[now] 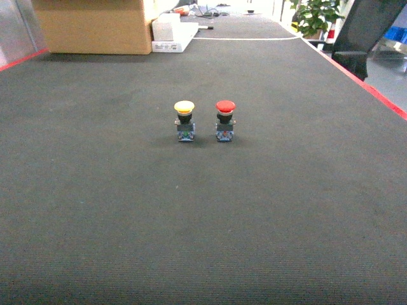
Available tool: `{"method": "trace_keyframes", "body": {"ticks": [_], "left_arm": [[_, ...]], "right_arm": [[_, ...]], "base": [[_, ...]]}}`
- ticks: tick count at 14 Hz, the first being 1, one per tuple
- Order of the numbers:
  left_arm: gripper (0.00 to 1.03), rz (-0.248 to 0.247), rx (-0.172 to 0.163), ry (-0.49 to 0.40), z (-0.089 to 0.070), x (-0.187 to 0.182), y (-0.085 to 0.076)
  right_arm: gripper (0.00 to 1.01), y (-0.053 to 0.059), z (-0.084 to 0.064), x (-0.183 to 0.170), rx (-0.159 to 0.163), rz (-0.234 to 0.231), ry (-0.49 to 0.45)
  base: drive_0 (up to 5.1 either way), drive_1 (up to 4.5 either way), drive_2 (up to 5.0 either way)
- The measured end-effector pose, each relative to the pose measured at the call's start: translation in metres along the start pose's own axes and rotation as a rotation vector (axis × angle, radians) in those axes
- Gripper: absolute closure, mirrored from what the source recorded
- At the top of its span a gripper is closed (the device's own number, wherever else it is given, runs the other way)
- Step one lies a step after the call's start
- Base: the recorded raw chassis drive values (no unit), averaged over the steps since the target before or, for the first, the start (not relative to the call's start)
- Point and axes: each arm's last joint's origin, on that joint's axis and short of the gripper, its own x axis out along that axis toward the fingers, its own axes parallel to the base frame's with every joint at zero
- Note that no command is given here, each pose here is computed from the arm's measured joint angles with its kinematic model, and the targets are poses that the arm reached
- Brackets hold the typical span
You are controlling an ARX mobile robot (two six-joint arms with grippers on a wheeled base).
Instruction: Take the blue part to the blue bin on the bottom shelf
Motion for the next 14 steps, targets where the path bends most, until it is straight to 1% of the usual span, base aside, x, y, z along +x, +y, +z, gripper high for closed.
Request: {"method": "trace_keyframes", "body": {"ticks": [6, 7, 8, 9, 14], "left_arm": [[0.58, 0.000, 0.002, 0.002, -0.0004, 0.0002, -0.0001], [0.58, 0.005, -0.008, -0.011, 0.0010, -0.0008, 0.0010], [0.58, 0.004, -0.008, -0.011, 0.0009, -0.0010, 0.0009], [0.58, 0.005, 0.004, 0.004, -0.0010, 0.0004, 0.0000], [0.58, 0.003, 0.003, 0.003, -0.0009, 0.0003, -0.0001]], "right_arm": [[0.03, 0.0000, 0.0000, 0.0000, 0.000, 0.000, 0.000], [0.03, 0.0001, 0.0007, 0.0000, 0.000, 0.002, -0.008], [0.03, 0.0000, -0.0007, 0.0000, 0.000, 0.001, 0.007], [0.03, 0.0000, 0.0006, 0.0000, 0.000, 0.002, -0.006], [0.03, 0.0000, 0.0000, 0.0000, 0.000, 0.000, 0.000]], "base": [[0.0, 0.00, 0.0], [0.0, 0.00, 0.0], [0.0, 0.00, 0.0], [0.0, 0.00, 0.0], [-1.7, -1.75, -1.7]]}}
